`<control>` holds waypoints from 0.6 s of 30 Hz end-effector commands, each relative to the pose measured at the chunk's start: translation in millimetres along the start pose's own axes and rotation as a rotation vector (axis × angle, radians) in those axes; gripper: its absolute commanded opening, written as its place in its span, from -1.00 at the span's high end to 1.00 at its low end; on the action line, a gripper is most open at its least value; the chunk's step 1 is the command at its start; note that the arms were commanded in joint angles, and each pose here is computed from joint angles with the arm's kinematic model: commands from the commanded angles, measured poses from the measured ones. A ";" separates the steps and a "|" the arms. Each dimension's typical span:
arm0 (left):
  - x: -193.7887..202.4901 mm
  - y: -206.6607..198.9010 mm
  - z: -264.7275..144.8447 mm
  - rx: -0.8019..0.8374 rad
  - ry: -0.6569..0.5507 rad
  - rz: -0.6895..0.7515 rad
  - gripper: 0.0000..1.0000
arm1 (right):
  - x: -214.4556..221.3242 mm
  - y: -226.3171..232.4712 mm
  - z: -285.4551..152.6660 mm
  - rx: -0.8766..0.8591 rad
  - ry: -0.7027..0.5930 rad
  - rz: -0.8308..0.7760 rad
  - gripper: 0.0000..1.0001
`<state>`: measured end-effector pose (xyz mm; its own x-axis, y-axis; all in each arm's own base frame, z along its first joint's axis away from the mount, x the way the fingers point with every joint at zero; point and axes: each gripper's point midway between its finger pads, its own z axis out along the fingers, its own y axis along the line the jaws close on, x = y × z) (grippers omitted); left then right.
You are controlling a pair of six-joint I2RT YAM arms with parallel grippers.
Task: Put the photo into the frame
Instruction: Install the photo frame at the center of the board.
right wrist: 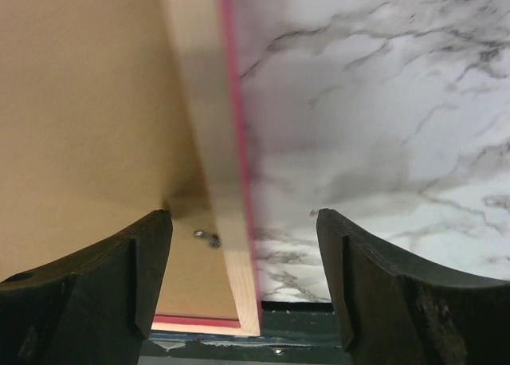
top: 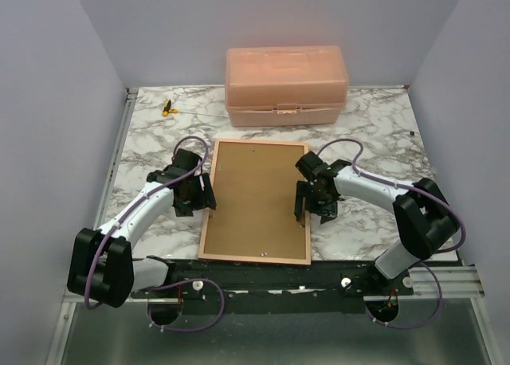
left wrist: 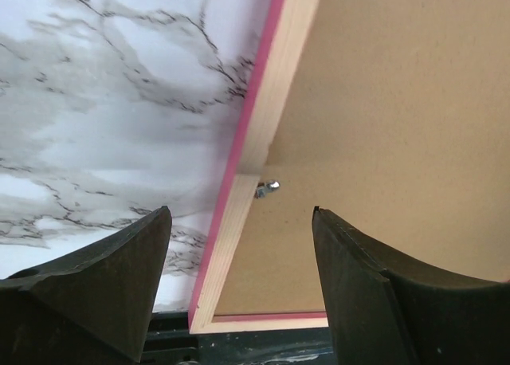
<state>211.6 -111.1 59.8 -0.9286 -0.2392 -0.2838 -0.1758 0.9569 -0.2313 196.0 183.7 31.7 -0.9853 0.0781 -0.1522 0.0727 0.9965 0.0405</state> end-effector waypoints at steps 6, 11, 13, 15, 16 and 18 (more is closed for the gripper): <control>-2.2 -22.1 15.0 0.212 0.105 -0.040 -0.45 | -12.8 13.7 13.2 -0.303 0.088 0.081 -0.65; 9.2 -39.7 24.9 0.316 0.187 -0.076 -0.37 | -13.0 25.6 18.8 -0.376 0.115 0.105 -0.65; 13.0 -46.4 24.0 0.351 0.193 -0.085 -0.35 | -11.0 27.6 18.0 -0.394 0.126 0.108 -0.64; 16.2 -50.3 21.3 0.367 0.188 -0.085 -0.35 | -8.4 26.4 16.7 -0.394 0.131 0.107 -0.64; 18.1 -51.5 19.6 0.370 0.189 -0.085 -0.34 | -7.3 24.9 15.2 -0.389 0.131 0.106 -0.64; 24.2 -53.1 15.9 0.374 0.193 -0.080 -0.34 | -4.0 21.3 12.0 -0.380 0.133 0.106 -0.64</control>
<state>216.0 -141.7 34.8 -0.9576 -0.2639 -0.1161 -0.1837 0.8689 -0.4597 210.8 202.3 27.2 -0.9849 0.1727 -0.0105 0.1551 0.9080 0.3892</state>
